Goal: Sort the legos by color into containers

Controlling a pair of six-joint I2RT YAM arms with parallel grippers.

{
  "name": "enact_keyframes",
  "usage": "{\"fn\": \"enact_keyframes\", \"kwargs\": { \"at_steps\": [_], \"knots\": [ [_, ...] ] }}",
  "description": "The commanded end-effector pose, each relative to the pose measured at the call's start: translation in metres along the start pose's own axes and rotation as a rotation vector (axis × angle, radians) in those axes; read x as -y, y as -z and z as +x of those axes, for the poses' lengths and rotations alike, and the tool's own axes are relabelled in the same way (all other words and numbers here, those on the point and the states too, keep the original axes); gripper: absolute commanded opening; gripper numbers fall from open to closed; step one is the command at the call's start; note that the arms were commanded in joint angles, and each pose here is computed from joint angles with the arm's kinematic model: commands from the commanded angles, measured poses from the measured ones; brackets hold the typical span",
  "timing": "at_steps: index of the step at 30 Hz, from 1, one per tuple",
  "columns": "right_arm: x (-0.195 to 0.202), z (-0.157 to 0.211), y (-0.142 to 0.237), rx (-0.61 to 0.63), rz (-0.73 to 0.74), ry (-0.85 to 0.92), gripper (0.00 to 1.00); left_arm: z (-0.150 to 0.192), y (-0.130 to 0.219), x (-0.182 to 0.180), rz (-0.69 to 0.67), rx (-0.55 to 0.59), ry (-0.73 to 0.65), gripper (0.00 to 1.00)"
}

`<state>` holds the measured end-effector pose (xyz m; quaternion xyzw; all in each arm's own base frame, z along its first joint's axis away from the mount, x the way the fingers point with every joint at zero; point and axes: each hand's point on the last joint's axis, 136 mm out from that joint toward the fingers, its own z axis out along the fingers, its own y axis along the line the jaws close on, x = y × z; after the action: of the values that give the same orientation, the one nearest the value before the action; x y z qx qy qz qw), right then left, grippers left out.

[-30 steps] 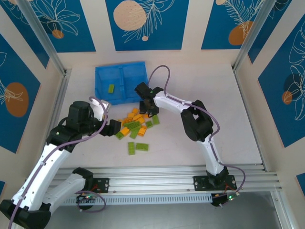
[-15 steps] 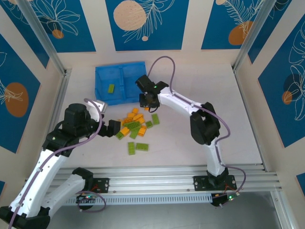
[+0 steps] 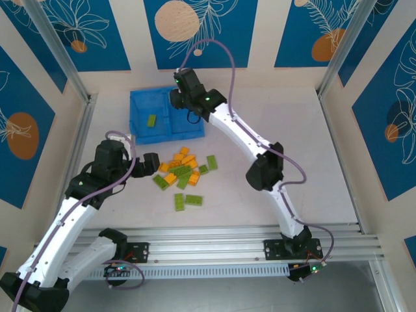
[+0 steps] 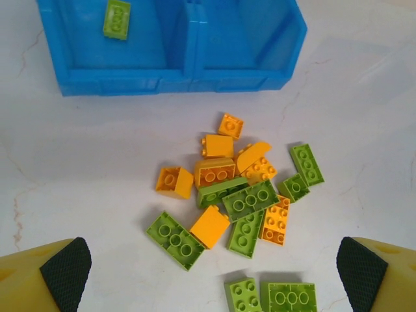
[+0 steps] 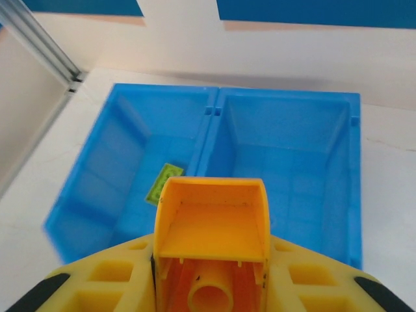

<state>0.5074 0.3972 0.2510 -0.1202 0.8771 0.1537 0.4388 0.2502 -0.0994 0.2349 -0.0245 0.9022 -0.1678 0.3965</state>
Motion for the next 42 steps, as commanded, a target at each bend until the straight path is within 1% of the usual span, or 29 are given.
{"fn": "enact_keyframes", "kwargs": {
  "at_steps": [1, 6, 9, 12, 14, 18, 22, 25, 27, 28, 30, 32, 35, 36, 39, 42],
  "knots": [
    [0.018, 0.027, -0.04, -0.048, 0.077, 0.081, 0.34, 0.005, 0.0, -0.007, -0.035, -0.001, 0.072, 1.0],
    [0.018, 0.057, -0.079, -0.096, 0.027, 0.079, 0.34, 0.014, 0.001, -0.013, -0.055, -0.02, 0.097, 1.0],
    [0.017, 0.07, -0.092, -0.128, -0.014, 0.057, 0.35, 0.019, -0.001, -0.016, -0.061, -0.03, 0.106, 1.0],
    [0.014, 0.076, -0.097, -0.154, -0.069, 0.01, 0.4, 0.023, -0.005, -0.017, -0.063, -0.039, 0.123, 1.0],
    [0.015, 0.076, -0.096, -0.162, -0.069, -0.011, 0.48, 0.026, -0.01, -0.016, -0.058, -0.046, 0.14, 1.0],
    [0.015, 0.063, -0.081, -0.153, -0.071, -0.023, 0.55, 0.031, -0.016, -0.017, -0.061, -0.07, 0.171, 1.0],
    [0.01, 0.033, -0.047, -0.118, -0.09, -0.039, 0.53, 0.036, -0.02, -0.019, -0.076, -0.089, 0.199, 1.0],
    [0.007, 0.012, -0.005, -0.112, -0.106, -0.064, 0.53, 0.039, -0.025, -0.022, -0.092, -0.109, 0.209, 1.0],
    [0.007, 0.01, 0.02, -0.133, -0.118, -0.075, 0.54, 0.044, -0.03, -0.024, -0.109, -0.131, 0.208, 1.0],
    [0.006, 0.006, 0.04, -0.136, -0.135, -0.079, 0.55, 0.047, -0.033, -0.026, -0.117, -0.145, 0.208, 1.0],
    [0.007, 0.011, 0.068, -0.163, -0.16, -0.083, 0.57, 0.053, -0.04, -0.029, -0.138, -0.176, 0.225, 1.0],
    [0.008, 0.021, 0.101, -0.189, -0.19, -0.092, 0.59, 0.062, -0.049, -0.034, -0.178, -0.212, 0.275, 1.0],
    [0.012, 0.049, 0.141, -0.248, -0.228, -0.137, 0.63, 0.078, -0.063, -0.046, -0.275, -0.276, 0.381, 0.99],
    [0.013, 0.061, 0.149, -0.276, -0.241, -0.152, 0.65, 0.082, -0.067, -0.048, -0.298, -0.296, 0.403, 0.98],
    [0.016, 0.093, 0.174, -0.337, -0.265, -0.215, 0.72, 0.094, -0.085, -0.049, -0.341, -0.357, 0.477, 0.96],
    [0.015, 0.118, 0.193, -0.396, -0.286, -0.264, 0.84, 0.102, -0.103, -0.047, -0.356, -0.399, 0.552, 0.91]
  ]
}}
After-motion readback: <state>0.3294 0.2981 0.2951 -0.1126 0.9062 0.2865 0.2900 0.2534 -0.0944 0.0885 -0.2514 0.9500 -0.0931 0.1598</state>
